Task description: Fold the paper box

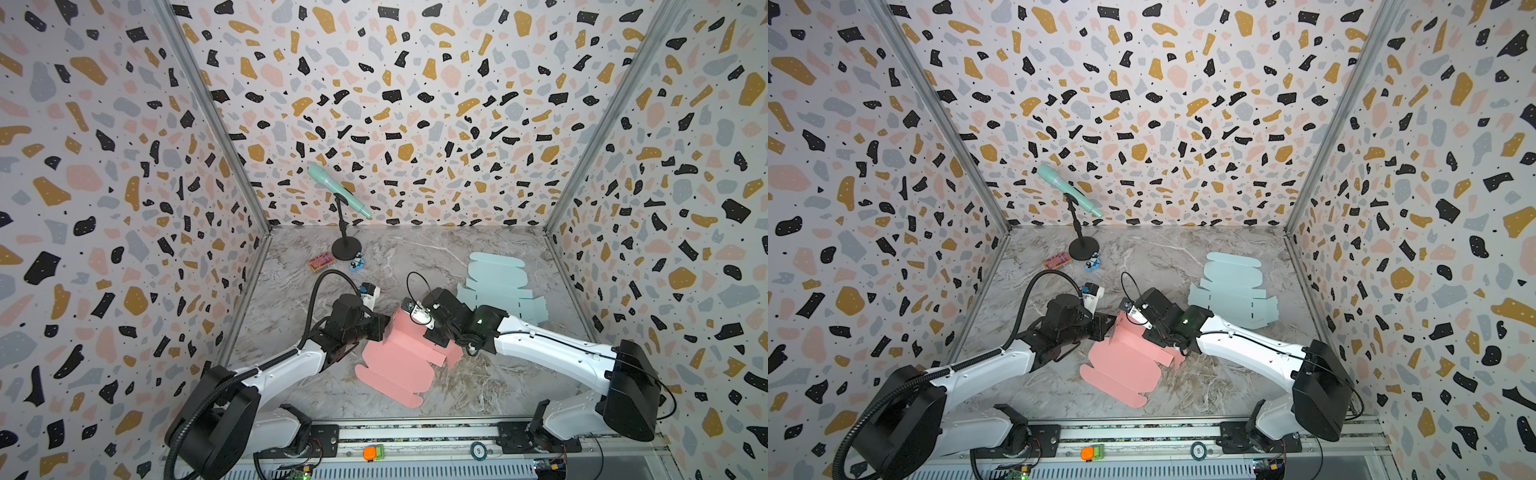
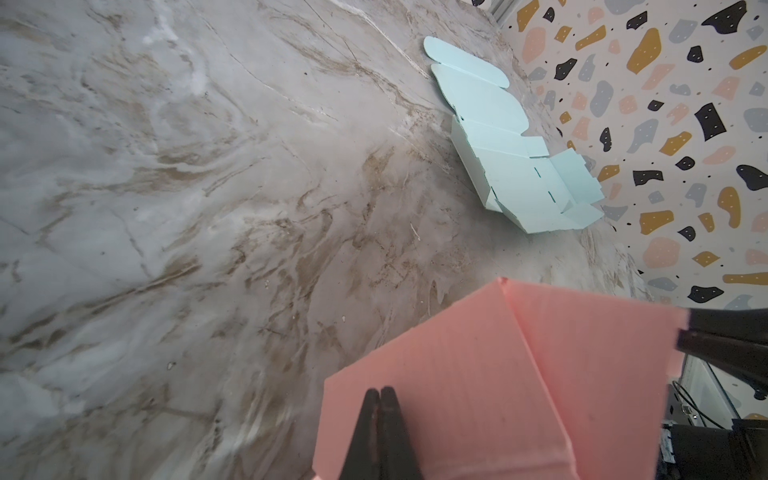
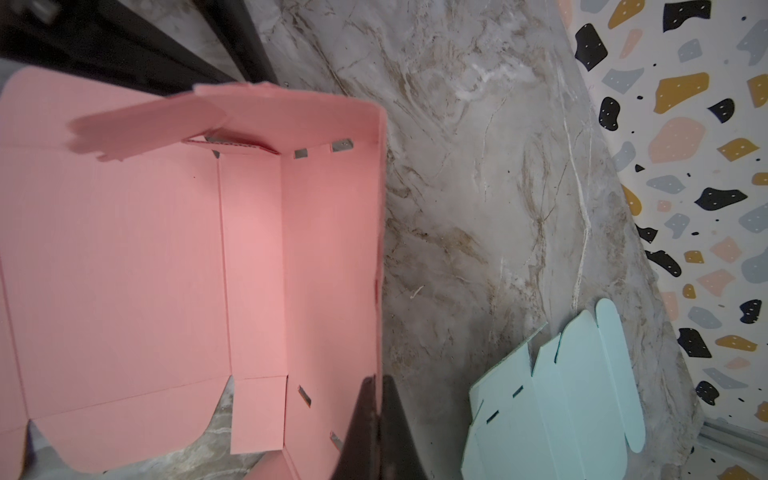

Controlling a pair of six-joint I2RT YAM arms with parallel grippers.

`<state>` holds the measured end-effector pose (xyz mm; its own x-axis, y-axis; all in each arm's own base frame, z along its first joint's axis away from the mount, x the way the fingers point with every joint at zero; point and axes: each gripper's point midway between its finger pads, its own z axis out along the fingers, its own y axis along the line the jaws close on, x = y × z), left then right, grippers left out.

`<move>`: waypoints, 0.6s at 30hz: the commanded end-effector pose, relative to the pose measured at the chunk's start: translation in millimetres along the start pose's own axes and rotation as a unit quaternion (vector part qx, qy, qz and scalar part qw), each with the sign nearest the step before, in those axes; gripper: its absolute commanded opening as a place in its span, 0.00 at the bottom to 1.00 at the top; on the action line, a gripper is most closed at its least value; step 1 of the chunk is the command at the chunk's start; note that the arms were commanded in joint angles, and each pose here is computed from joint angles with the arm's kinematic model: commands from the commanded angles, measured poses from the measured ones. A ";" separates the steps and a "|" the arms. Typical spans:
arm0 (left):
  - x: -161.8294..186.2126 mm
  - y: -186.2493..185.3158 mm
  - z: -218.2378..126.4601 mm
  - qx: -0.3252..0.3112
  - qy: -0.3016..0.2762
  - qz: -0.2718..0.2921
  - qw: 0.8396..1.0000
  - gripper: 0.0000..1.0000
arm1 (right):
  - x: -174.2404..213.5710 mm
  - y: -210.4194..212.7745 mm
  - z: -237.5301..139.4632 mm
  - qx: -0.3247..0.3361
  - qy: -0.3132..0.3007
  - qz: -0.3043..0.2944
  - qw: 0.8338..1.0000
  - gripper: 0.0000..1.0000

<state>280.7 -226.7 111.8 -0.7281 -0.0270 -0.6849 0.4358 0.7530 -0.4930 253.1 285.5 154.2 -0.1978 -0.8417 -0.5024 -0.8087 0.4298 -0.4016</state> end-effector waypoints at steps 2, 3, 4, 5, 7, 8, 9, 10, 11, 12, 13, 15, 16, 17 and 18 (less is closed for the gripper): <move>-13.0 -10.2 -2.2 0.021 -0.035 0.010 0.999 0.02 | -5.9 -2.2 1.0 0.014 -0.005 -0.014 1.000 0.00; -13.3 -9.4 -1.8 0.019 -0.036 0.011 0.999 0.02 | -6.4 -1.6 1.5 0.014 -0.007 -0.017 1.000 0.00; -12.3 -9.1 -1.2 0.018 -0.036 0.010 0.999 0.02 | -6.2 -1.9 1.8 0.016 -0.007 -0.018 1.000 0.00; -12.3 -9.4 -1.3 0.018 -0.038 0.011 0.999 0.02 | -6.8 -1.6 2.1 0.016 -0.009 -0.019 1.000 0.00; -11.7 -11.1 -1.4 0.021 -0.043 0.011 0.999 0.02 | -6.4 -0.9 2.8 0.020 -0.008 -0.024 0.999 0.00; -11.3 -11.5 -1.4 0.023 -0.045 0.009 0.999 0.02 | -6.2 0.1 3.4 0.021 -0.008 -0.028 0.999 0.00; -10.5 -12.1 -1.2 0.025 -0.046 0.008 0.999 0.02 | -5.4 0.5 4.3 0.024 -0.006 -0.032 0.999 0.00; -9.9 -12.3 -0.8 0.026 -0.047 0.007 0.999 0.02 | -4.7 0.0 4.8 0.028 -0.003 -0.035 0.999 0.00; -8.9 -12.7 -0.2 0.027 -0.047 0.006 0.999 0.02 | -3.7 0.4 5.9 0.030 -0.001 -0.037 0.999 0.00; -8.1 -12.5 0.2 0.027 -0.047 0.006 0.999 0.02 | -2.3 0.5 6.9 0.033 0.000 -0.040 0.999 0.00; -6.9 -11.0 0.3 0.024 -0.047 0.005 0.999 0.02 | -1.3 -0.6 6.6 0.038 0.000 -0.041 0.998 0.00; -6.7 -4.6 0.4 0.008 -0.051 0.004 0.999 0.02 | 0.3 -1.2 6.5 0.048 -0.004 -0.048 0.998 0.00; -6.2 -1.3 0.9 0.001 -0.052 0.005 0.999 0.02 | 0.5 -1.2 5.8 0.055 -0.007 -0.052 0.997 0.00; -6.4 0.5 1.8 -0.003 -0.054 0.006 0.999 0.02 | 1.0 -1.3 5.0 0.062 -0.007 -0.058 0.996 0.00; -5.9 3.0 3.3 -0.007 -0.055 0.005 0.998 0.02 | 0.9 -1.1 3.8 0.071 -0.006 -0.066 0.995 0.00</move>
<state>280.4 -227.6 108.5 -0.6960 -0.0667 -0.7149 0.4345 0.7536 -0.4933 254.3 285.5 138.5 -0.1262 -0.8888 -0.4407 -0.7798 0.3634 -0.5097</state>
